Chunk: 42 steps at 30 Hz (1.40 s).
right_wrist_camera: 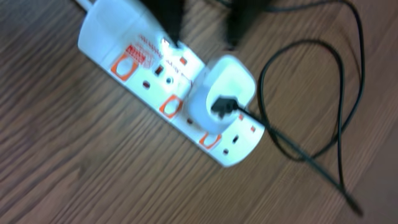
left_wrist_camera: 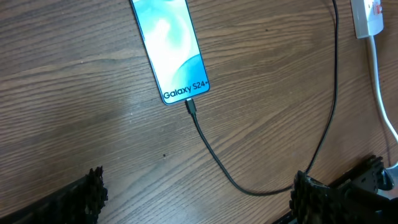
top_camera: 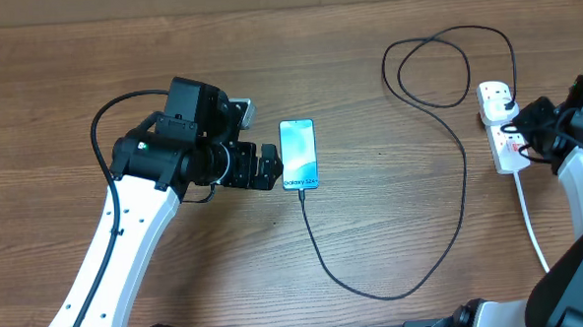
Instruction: Plug charger to phone and switch on socket
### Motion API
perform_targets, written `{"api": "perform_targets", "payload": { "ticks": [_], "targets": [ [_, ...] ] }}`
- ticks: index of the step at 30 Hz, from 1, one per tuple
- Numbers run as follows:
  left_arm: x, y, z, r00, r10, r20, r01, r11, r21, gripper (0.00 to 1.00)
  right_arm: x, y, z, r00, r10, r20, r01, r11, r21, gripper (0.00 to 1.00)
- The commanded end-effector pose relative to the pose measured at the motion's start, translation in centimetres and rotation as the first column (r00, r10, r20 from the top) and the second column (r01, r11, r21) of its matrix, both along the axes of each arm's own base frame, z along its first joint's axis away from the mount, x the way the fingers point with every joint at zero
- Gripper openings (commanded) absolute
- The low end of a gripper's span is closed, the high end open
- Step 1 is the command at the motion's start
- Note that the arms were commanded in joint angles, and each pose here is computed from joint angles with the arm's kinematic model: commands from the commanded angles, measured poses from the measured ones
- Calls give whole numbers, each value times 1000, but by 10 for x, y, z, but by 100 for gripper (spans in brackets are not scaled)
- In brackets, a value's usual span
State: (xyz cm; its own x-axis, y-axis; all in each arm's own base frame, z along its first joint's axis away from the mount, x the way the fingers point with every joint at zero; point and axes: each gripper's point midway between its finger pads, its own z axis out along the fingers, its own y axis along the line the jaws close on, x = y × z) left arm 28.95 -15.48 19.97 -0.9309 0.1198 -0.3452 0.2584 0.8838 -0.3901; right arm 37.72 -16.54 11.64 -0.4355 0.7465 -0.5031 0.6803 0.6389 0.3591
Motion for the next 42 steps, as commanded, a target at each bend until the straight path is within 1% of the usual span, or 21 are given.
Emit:
{"api": "perform_targets", "payload": {
  "ticks": [1, 4, 9, 16, 19, 31, 38, 42],
  "targets": [
    [0, -1, 2, 1000, 3, 7, -3, 1000, -1, 100, 10, -31, 12, 995, -91, 40, 92, 995, -30, 7],
    [0, -1, 2, 1000, 4, 7, -4, 1000, -1, 100, 12, -43, 9, 993, -110, 48, 112, 994, -23, 4],
    [0, -1, 2, 1000, 4, 7, -4, 1000, -2, 100, 13, -50, -9, 992, -122, 23, 122, 993, -5, 4],
    [0, -1, 2, 1000, 3, 7, -3, 1000, -2, 100, 23, -41, -41, 997, -74, 0, 74, 994, 77, 4],
    [0, -1, 2, 1000, 3, 6, -3, 1000, -1, 100, 24, -41, -51, 997, -72, -12, 73, 994, 86, 4],
    [-1, 0, 2, 1000, 4, 3, -4, 1000, 0, 100, 31, -43, -52, 998, -68, 10, 68, 995, 79, 4],
    [-1, 0, 2, 1000, 4, 3, -4, 1000, 0, 100, 34, -34, -72, 999, -31, -8, 32, 991, 132, 3],
    [-1, 0, 2, 1000, 3, 2, -3, 1000, 0, 100, 39, -32, -72, 1000, -20, 8, 19, 991, 129, 4]
  ]
}}
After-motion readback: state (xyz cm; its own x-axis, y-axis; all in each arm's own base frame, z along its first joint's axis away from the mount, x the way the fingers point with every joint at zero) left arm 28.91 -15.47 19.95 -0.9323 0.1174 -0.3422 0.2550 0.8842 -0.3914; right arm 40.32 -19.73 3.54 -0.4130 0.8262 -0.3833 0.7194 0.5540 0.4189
